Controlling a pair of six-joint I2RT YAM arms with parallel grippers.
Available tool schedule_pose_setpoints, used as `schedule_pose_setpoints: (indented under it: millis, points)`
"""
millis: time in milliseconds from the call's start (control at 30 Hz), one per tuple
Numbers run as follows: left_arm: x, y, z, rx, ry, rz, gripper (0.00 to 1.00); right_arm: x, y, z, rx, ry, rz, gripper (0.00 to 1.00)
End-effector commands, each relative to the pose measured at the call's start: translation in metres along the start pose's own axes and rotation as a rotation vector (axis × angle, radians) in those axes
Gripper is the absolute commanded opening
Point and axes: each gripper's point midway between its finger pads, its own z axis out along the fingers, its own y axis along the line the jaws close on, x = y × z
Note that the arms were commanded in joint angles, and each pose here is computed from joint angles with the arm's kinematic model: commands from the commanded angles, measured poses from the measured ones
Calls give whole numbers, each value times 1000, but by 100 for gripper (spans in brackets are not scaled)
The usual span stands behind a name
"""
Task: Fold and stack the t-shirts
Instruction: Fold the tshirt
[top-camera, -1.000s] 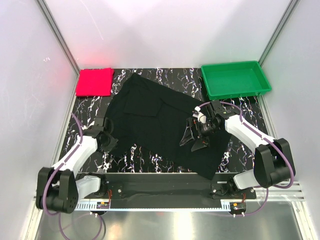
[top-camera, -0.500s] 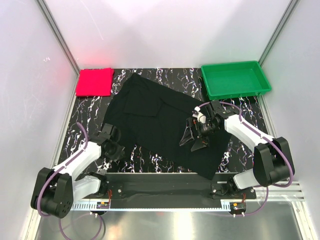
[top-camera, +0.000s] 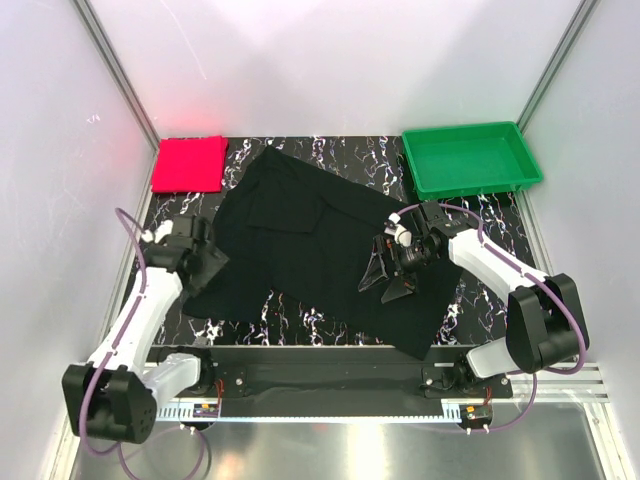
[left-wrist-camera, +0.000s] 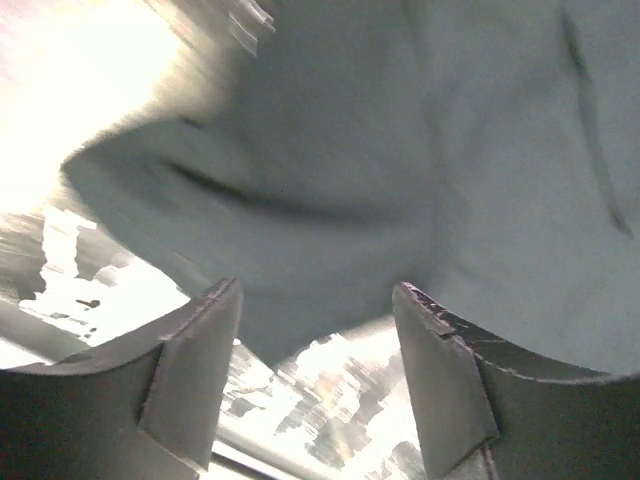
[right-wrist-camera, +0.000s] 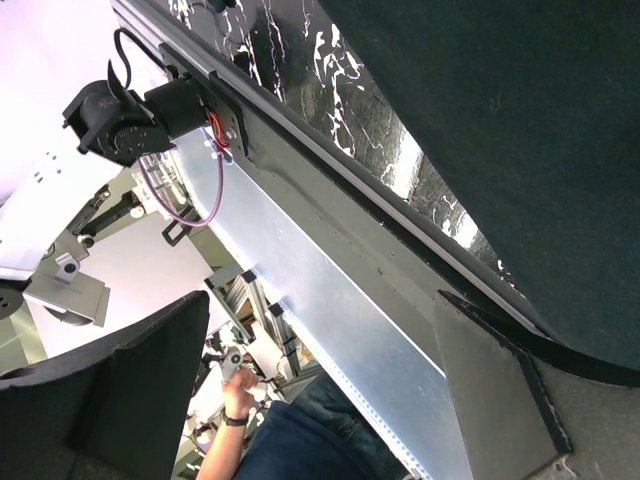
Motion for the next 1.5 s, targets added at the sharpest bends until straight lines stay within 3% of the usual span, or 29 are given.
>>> schedule_pose_setpoints:
  millis: [0,67,167,300,500,733,933,1100,1367,1467]
  points:
    - [-34,36,6,-122,-68,149,68,-5,15,-5,-51,-15,-37,100]
    - [-40,47,8,-151,-59,186,67,-3,13,-3,-51,-7,-35,100]
    - [-46,64,13,-187,-27,126,65,3,13,3,-35,20,-40,100]
    - [-41,102,20,-268,20,-111,57,9,13,13,20,50,-60,91]
    - [-22,105,28,-290,95,-286,56,6,11,16,37,56,-62,91]
    - [-10,96,45,-238,167,-306,62,5,6,18,67,49,-61,93]
    - [-1,104,63,-269,190,-313,60,6,-10,21,193,24,-64,91]
    - [-14,106,72,-268,143,-297,46,10,-37,18,357,17,-57,82]
    - [-50,117,69,-242,10,-323,0,16,-53,18,484,17,-86,75]
    - [-69,109,61,-196,-39,-317,0,19,-61,16,557,33,-112,76]
